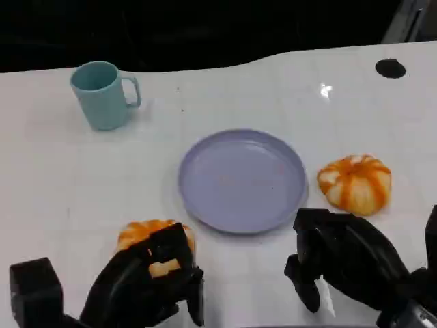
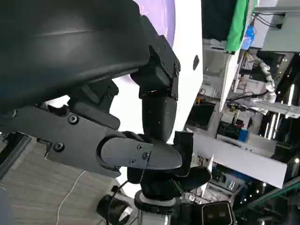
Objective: Grasp the bread from the table and place it into the plate.
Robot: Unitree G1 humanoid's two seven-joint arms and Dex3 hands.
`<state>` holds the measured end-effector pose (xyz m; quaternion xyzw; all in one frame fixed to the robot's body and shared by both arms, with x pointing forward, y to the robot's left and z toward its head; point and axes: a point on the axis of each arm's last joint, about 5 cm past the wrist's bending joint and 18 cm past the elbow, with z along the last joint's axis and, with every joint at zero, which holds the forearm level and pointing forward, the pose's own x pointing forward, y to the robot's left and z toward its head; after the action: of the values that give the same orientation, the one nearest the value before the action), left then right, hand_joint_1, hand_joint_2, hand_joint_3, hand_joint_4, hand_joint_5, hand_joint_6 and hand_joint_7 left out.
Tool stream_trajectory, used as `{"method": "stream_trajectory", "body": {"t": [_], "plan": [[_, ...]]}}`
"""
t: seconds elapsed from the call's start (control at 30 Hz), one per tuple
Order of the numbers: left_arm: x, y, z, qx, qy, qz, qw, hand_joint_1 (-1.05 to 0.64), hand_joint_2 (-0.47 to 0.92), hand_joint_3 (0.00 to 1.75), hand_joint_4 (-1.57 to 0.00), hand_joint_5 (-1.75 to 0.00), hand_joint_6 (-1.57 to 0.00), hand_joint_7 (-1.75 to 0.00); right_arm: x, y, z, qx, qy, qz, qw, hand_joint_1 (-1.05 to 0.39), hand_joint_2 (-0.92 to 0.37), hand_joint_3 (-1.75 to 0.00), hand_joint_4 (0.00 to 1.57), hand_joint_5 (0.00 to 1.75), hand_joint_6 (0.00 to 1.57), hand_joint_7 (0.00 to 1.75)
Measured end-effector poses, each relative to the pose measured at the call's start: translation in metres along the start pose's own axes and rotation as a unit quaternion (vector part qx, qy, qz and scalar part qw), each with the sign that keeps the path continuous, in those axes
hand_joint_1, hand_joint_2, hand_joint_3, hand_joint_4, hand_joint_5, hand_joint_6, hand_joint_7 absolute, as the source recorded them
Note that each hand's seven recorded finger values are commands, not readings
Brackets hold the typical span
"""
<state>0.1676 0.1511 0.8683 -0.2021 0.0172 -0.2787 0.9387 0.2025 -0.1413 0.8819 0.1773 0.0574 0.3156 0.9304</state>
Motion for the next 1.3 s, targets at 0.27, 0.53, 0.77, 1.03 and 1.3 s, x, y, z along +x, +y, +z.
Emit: {"method": "stream_trajectory", "body": {"t": [0.27, 0.53, 0.77, 1.03, 1.3], "plan": [[0.000, 0.001, 0.000, 0.003, 0.002, 0.002, 1.000, -0.62, 0.92, 0.28, -0.86, -1.75, -0.64, -1.75, 0.000, 0.0000, 0.000, 0.000, 0.000, 0.000, 1.0000, -0.94, -0.92, -0.36, 1.28, 1.62, 1.11, 1.52], [-0.001, 0.002, 0.001, 0.001, -0.005, 0.001, 1.000, -0.66, 0.92, 0.27, -0.84, -1.75, -0.61, -1.75, 0.000, 0.0002, 0.000, 0.000, 0.000, 0.001, 1.0000, -0.93, -0.92, -0.36, 1.27, 1.62, 1.11, 1.51], [-0.001, 0.002, 0.003, 0.015, -0.033, 0.003, 0.999, -0.63, 0.92, 0.30, -0.74, -1.75, -0.55, -1.66, 0.001, 0.0009, 0.000, 0.000, 0.001, 0.002, 1.0000, -0.94, -0.92, -0.35, 1.28, 1.62, 1.11, 1.51], [-0.001, 0.004, 0.016, 0.097, -0.068, -0.001, 0.993, -0.65, 0.92, 0.24, -0.43, -1.61, -0.46, -1.22, 0.001, 0.0012, 0.000, 0.000, 0.001, 0.003, 1.0000, -0.94, -0.92, -0.35, 1.28, 1.62, 1.11, 1.51], [-0.005, 0.017, 0.049, 0.307, -0.063, -0.015, 0.949, -0.67, 0.92, 0.14, -0.31, -1.20, -0.45, -0.32, 0.001, 0.0024, 0.002, -0.004, -0.004, 0.004, 1.0000, -0.93, -0.92, -0.37, 1.28, 1.62, 1.11, 1.52]]}}
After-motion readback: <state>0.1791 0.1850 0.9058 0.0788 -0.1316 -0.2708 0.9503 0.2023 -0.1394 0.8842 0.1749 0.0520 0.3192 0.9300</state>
